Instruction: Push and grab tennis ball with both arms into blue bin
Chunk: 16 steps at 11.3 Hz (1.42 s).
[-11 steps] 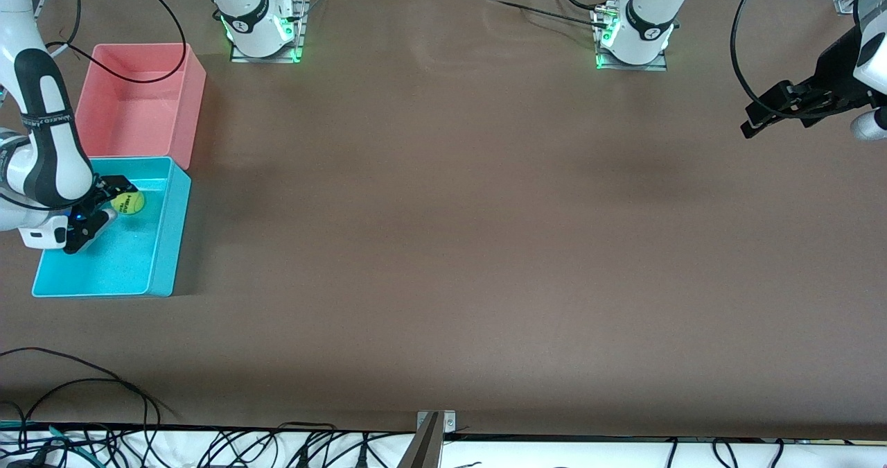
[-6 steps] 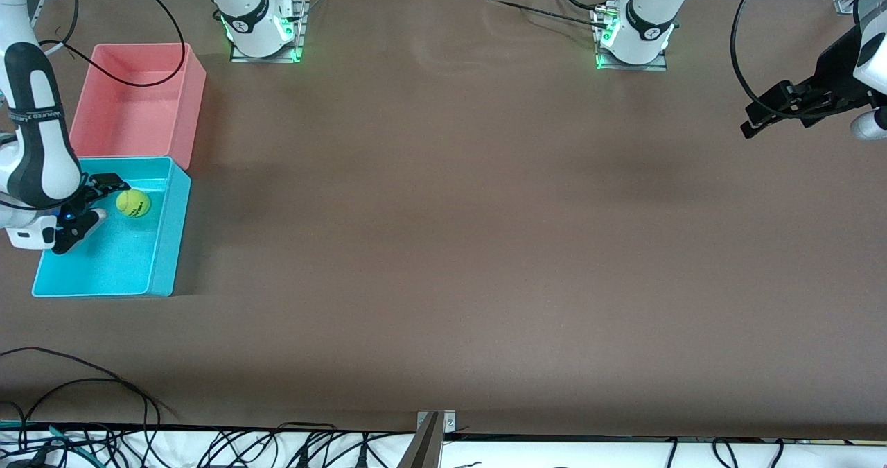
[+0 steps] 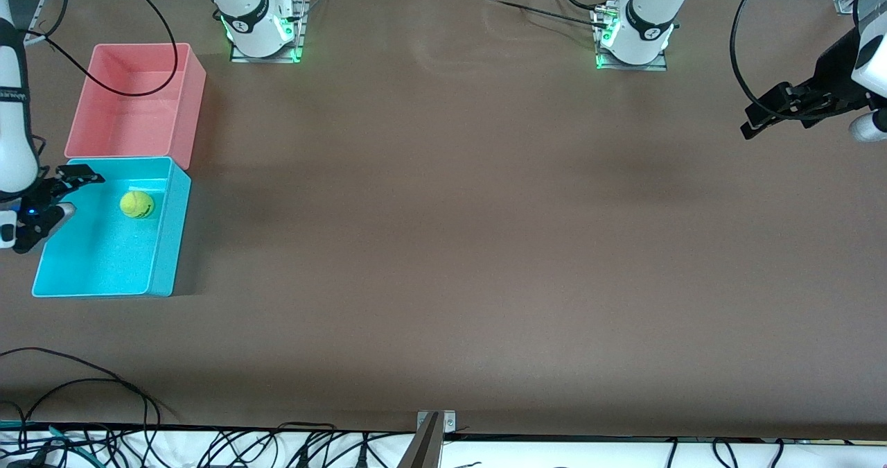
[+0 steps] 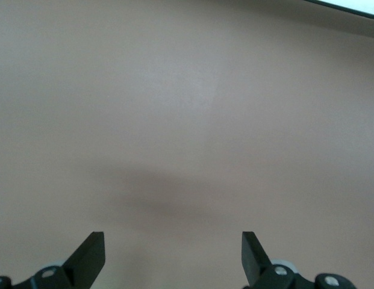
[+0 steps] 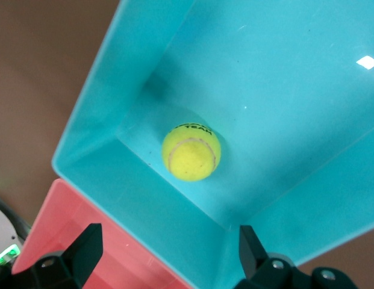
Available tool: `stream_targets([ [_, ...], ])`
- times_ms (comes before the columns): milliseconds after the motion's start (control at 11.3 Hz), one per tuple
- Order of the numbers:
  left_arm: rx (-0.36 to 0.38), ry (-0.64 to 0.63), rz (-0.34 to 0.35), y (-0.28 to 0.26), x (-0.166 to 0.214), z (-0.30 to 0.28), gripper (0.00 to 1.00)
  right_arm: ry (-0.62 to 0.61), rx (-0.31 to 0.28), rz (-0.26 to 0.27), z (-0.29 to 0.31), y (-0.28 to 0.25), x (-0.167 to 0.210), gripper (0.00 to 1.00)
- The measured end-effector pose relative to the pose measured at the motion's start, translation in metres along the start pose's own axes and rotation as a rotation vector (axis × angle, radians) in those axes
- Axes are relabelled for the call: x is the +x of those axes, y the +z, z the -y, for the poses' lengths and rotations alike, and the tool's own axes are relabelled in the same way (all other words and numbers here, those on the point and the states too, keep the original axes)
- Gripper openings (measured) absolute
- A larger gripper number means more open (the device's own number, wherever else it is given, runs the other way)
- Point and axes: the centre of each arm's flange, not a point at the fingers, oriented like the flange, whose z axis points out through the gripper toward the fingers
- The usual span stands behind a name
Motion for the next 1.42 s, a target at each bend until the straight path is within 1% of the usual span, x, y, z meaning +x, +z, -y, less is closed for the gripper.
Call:
stream_targets([
  [177,0.031,0.006,0.000,0.005,0.002,-0.002,1.00,0.027,0.007,-0.016,0.012,-0.032,-0.001,1.00],
  [355,0.037,0.014,0.002,0.007,0.002,-0.006,1.00,0.057,0.002,-0.034,0.028,-0.068,0.002,1.00],
  [443,0.037,0.015,0.002,0.007,0.002,-0.006,1.00,0.083,-0.004,-0.055,0.040,-0.087,0.006,1.00],
  [620,0.038,0.015,0.002,0.007,0.002,-0.006,1.00,0.130,-0.016,-0.117,0.064,-0.125,0.013,1.00],
  [709,0.038,0.015,0.003,0.007,0.002,-0.006,1.00,0.152,-0.022,-0.134,0.079,-0.142,0.017,1.00],
  [798,0.038,0.016,0.003,0.007,0.002,-0.007,1.00,0.173,-0.021,-0.141,0.097,-0.157,0.020,1.00],
  [975,0.038,0.017,0.004,0.008,0.002,-0.007,1.00,0.204,-0.027,-0.178,0.133,-0.186,0.027,1.00],
  [1152,0.038,0.017,0.004,0.008,0.001,-0.008,1.00,0.245,-0.027,-0.182,0.170,-0.209,0.029,1.00],
  [1418,0.039,0.024,0.005,0.008,0.000,-0.011,1.00,0.257,-0.059,-0.209,0.221,-0.239,0.037,1.00],
])
